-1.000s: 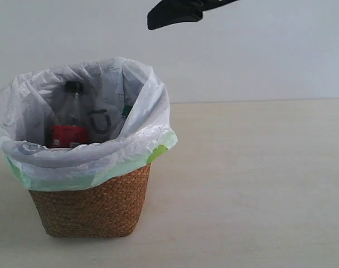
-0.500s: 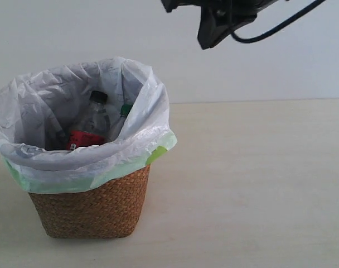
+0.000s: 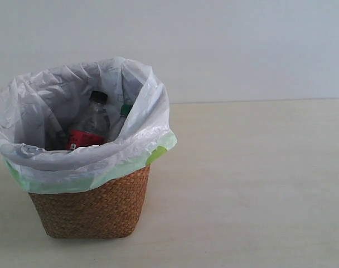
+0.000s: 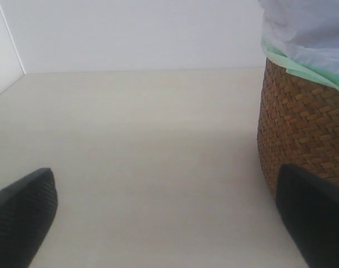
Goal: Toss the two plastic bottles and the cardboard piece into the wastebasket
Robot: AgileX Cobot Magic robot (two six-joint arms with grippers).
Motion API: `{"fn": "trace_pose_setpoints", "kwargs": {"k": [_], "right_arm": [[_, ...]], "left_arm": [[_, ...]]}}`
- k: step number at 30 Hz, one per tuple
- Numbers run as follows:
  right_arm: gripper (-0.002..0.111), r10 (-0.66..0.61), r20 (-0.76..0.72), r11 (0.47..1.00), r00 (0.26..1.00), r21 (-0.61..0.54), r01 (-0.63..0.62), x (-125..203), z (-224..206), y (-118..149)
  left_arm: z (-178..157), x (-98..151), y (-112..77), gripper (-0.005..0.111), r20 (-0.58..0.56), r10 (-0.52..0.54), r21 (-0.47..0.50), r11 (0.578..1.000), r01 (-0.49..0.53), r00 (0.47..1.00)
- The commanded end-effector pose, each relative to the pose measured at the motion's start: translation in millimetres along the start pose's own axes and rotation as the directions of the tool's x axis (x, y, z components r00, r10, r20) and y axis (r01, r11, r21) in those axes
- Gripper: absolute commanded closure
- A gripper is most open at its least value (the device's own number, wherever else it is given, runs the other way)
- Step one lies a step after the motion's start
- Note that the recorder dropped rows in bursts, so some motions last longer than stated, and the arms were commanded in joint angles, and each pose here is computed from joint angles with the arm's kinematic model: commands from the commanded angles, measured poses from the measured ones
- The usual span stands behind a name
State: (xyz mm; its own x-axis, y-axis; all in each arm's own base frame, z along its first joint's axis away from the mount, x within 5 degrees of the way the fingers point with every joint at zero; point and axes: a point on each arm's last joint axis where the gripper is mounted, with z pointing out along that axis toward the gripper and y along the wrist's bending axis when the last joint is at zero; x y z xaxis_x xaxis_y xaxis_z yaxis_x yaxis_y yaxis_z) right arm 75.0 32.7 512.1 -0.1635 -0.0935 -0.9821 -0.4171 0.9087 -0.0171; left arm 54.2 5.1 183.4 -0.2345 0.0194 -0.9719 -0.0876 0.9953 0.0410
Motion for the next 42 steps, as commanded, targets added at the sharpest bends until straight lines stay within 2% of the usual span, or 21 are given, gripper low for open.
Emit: {"fn": "trace_pose_setpoints", "kwargs": {"k": [1, 8, 16, 19, 21, 30, 36, 42], "right_arm": [[0.108, 0.001, 0.132, 1.000, 0.991, 0.023, -0.004, 18.6, -52.8, -11.3], [0.108, 0.007, 0.242, 0.999, 0.970, 0.034, -0.015, 57.3, -112.8, -23.1], [0.108, 0.023, 0.315, 0.999, 0.949, 0.033, -0.035, 111.8, -153.5, -31.0], [0.108, 0.040, 0.315, 0.998, 0.948, 0.030, -0.052, 125.2, -162.7, -33.1], [0.108, 0.048, 0.264, 0.997, 0.963, 0.043, -0.062, 139.1, -170.0, -35.8], [0.108, 0.054, 0.235, 0.997, 0.970, 0.046, -0.067, 141.8, -169.7, -34.0], [0.108, 0.046, 0.240, 0.974, 0.970, 0.206, -0.097, 142.4, -174.3, -15.1], [0.108, 0.047, 0.241, 0.970, 0.969, 0.220, -0.101, 142.4, -174.5, -12.7]], "left_arm": [[-0.6, -1.9, 0.3, -0.001, 0.013, -0.010, -0.004, 1.000, 0.010, 1.000], [-0.6, -1.9, 0.3, -0.001, 0.013, -0.010, -0.004, 1.000, 0.010, 1.000], [-0.6, -1.9, 0.3, -0.001, 0.013, -0.010, -0.004, 1.000, 0.010, 1.000], [-0.6, -1.9, 0.3, -0.001, 0.013, -0.010, -0.004, 1.000, 0.010, 1.000], [-0.6, -1.9, 0.3, -0.001, 0.013, -0.010, -0.004, 1.000, 0.010, 1.000], [-0.6, -1.9, 0.3, -0.001, 0.013, -0.010, -0.004, 1.000, 0.010, 1.000], [-0.6, -1.9, 0.3, -0.001, 0.013, -0.010, -0.004, 1.000, 0.010, 1.000], [-0.6, -1.9, 0.3, -0.001, 0.013, -0.010, -0.004, 1.000, 0.010, 1.000]]}}
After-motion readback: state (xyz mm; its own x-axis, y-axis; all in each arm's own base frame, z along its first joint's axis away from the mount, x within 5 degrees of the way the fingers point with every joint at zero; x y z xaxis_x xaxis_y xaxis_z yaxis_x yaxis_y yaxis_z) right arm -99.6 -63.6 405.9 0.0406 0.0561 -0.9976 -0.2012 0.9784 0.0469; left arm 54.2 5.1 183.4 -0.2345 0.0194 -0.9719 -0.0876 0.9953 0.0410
